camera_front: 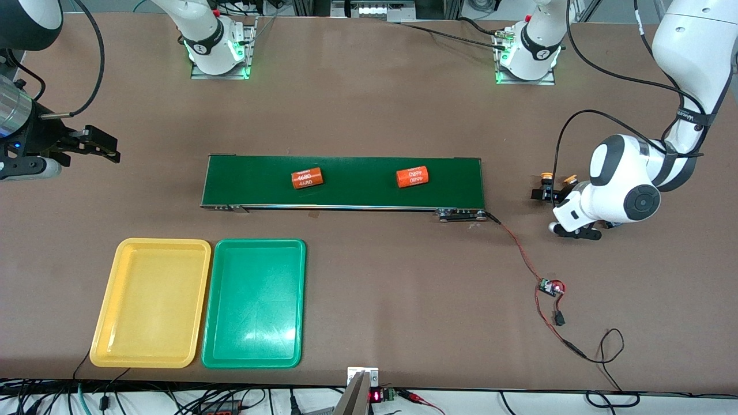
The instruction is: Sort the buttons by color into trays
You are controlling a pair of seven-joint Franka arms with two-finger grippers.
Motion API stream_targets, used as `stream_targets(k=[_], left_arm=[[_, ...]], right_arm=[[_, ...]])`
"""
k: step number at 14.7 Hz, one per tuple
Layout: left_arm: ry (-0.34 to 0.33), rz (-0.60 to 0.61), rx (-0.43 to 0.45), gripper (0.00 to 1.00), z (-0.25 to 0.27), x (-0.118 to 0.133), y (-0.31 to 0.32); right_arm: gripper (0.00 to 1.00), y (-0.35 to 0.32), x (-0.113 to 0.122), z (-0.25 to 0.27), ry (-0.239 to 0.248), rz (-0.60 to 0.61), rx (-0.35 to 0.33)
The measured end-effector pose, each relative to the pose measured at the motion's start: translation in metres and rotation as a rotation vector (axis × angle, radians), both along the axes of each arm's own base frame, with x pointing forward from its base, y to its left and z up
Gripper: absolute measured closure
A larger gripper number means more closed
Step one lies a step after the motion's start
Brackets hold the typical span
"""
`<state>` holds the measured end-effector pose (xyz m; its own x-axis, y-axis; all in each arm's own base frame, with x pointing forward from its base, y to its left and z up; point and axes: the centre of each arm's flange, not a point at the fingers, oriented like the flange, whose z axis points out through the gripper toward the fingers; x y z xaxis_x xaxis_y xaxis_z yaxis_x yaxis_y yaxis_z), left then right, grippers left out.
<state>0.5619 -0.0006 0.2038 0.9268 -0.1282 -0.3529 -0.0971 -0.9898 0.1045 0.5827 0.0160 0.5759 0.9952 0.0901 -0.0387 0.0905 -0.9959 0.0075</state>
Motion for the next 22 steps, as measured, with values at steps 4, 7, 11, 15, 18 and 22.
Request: stream_targets(k=[4,7,11,15,18,22], left_arm=[[-0.002,-0.004,-0.008,0.0,-0.016,-0.014,-0.005],[0.013,-0.006,-0.008,0.0,-0.022,-0.024,-0.005],[-0.007,-0.003,-0.011,0.03,-0.026,-0.03,-0.004],[-0.011,-0.006,-0.014,0.24,-0.029,-0.033,-0.007],[-0.011,-0.006,-0.015,0.57,-0.029,-0.033,-0.006],[-0.039,-0.023,-0.023,0.67,-0.018,-0.023,-0.017]], right_arm=[[0.0,0.0,0.0,0.0,0.0,0.0,0.0],[0.0,0.0,0.0,0.0,0.0,0.0,0.001],[0.0,0.0,0.0,0.0,-0.001,0.0,0.002],[0.0,0.0,0.0,0.0,-0.001,0.0,0.002],[0.0,0.0,0.0,0.0,-0.001,0.0,0.002],[0.0,0.001,0.0,0.0,-0.001,0.001,0.003]])
